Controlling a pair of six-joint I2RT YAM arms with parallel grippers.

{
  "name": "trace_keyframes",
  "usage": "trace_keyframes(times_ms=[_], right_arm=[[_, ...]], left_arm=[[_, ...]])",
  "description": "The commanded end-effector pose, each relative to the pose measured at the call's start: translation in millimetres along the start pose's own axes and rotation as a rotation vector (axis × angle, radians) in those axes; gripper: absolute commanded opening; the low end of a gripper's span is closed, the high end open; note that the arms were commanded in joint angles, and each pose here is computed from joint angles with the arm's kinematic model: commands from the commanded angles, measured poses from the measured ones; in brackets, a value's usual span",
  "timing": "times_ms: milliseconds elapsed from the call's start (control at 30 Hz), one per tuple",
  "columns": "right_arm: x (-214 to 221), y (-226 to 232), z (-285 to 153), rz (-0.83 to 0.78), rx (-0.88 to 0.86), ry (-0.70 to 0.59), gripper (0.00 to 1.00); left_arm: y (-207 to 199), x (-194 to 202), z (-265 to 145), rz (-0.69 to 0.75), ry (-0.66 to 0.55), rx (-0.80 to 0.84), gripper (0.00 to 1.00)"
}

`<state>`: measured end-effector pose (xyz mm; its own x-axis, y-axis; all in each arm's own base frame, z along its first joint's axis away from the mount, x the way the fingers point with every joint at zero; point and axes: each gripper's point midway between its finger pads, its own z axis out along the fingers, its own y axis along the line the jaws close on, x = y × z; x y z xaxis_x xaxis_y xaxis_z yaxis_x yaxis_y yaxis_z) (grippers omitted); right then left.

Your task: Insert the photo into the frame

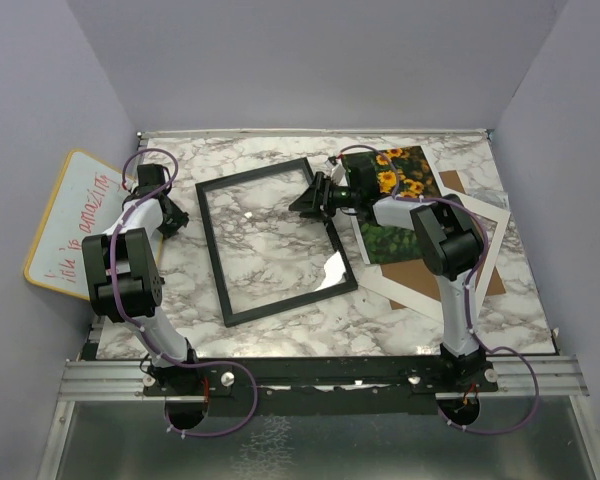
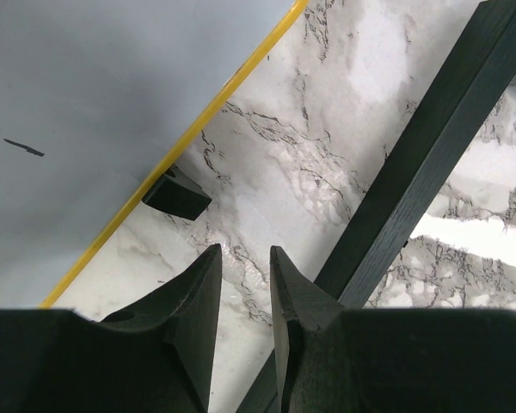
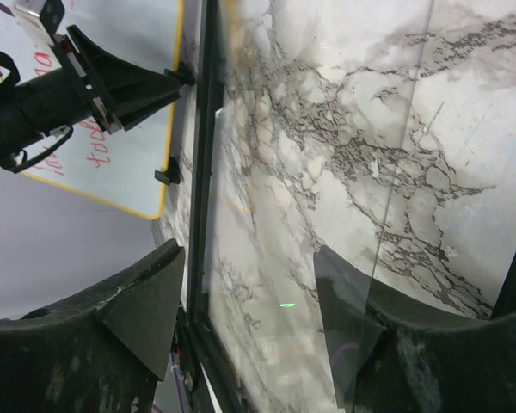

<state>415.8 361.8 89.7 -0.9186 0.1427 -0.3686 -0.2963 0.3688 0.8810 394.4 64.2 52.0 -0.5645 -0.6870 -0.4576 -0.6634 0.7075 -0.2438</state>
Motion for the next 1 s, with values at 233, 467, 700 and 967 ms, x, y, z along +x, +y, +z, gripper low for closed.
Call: trace_keyframes(times_ms=[233, 467, 700, 967], right_arm=[[-17, 10, -7, -0.095, 0.080, -0.013, 0.73], [-19, 10, -8, -0.094, 0.115, 0.016, 0.74], [-16, 11, -8, -0.072, 0.119, 0.035, 0.75], [-13, 21, -2, -0.017, 0.019, 0.024, 0.70]], left_arm=[[-3, -4, -3, -0.017, -0.008, 0.023, 0.30], [-3, -4, -3, -0.019, -0.008, 0.025, 0.31], [-4, -5, -3, -0.018, -0.008, 0.028, 0.31], [-6, -6, -3, -0.017, -0.008, 0.034, 0.31]])
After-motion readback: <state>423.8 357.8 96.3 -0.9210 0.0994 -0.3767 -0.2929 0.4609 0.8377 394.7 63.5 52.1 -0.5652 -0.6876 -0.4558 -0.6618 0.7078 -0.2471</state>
